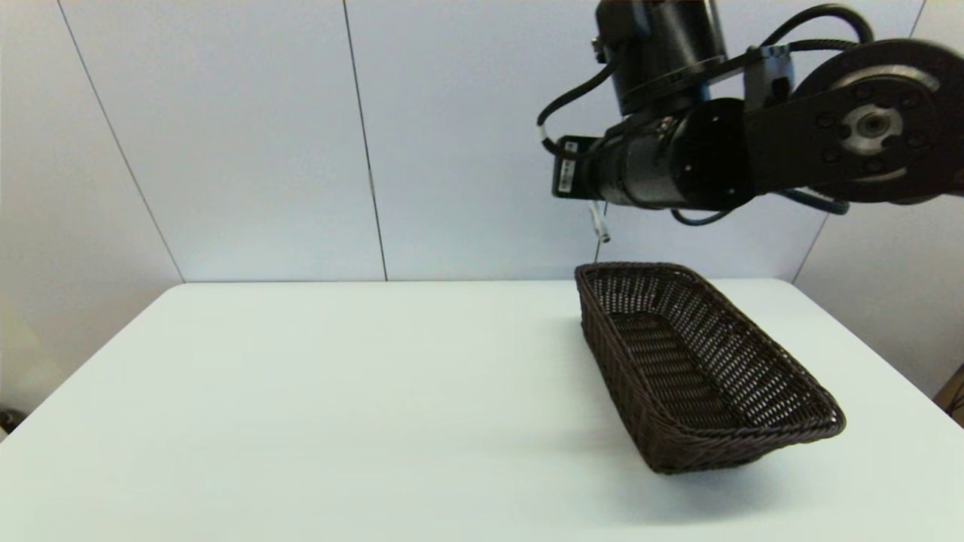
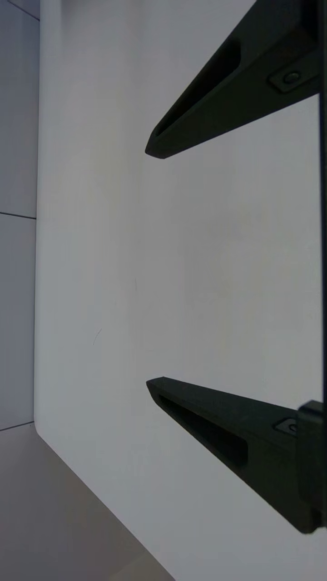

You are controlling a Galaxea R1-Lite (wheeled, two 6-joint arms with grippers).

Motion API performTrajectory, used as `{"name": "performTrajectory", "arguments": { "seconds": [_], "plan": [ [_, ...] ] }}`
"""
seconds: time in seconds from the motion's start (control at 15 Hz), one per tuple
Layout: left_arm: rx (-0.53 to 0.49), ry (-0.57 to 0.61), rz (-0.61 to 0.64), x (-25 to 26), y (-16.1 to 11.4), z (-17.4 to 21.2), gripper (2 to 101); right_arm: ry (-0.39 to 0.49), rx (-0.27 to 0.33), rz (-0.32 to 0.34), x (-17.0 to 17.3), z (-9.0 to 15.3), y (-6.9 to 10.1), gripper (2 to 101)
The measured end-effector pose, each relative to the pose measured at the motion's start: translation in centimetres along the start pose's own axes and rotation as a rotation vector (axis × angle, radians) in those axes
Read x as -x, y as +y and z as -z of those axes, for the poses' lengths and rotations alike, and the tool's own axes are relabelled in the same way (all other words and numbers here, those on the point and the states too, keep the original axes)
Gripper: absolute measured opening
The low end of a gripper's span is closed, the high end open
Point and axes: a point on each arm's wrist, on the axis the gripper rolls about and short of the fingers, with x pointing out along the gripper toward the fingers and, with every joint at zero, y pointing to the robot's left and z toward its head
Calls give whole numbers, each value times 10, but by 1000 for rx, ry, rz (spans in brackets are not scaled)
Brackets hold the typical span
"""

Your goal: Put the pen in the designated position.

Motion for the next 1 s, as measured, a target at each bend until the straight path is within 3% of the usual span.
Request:
{"name": "performTrajectory", "arguments": {
  "seconds": [0.53, 1.0],
  "plan": [
    [0, 0, 1, 0, 0, 0, 979, -43, 107, 30, -13, -52, -116, 29],
    [0, 0, 1, 0, 0, 0, 979, -37, 299, -6, -15, -67, -219, 29]
  ]
}}
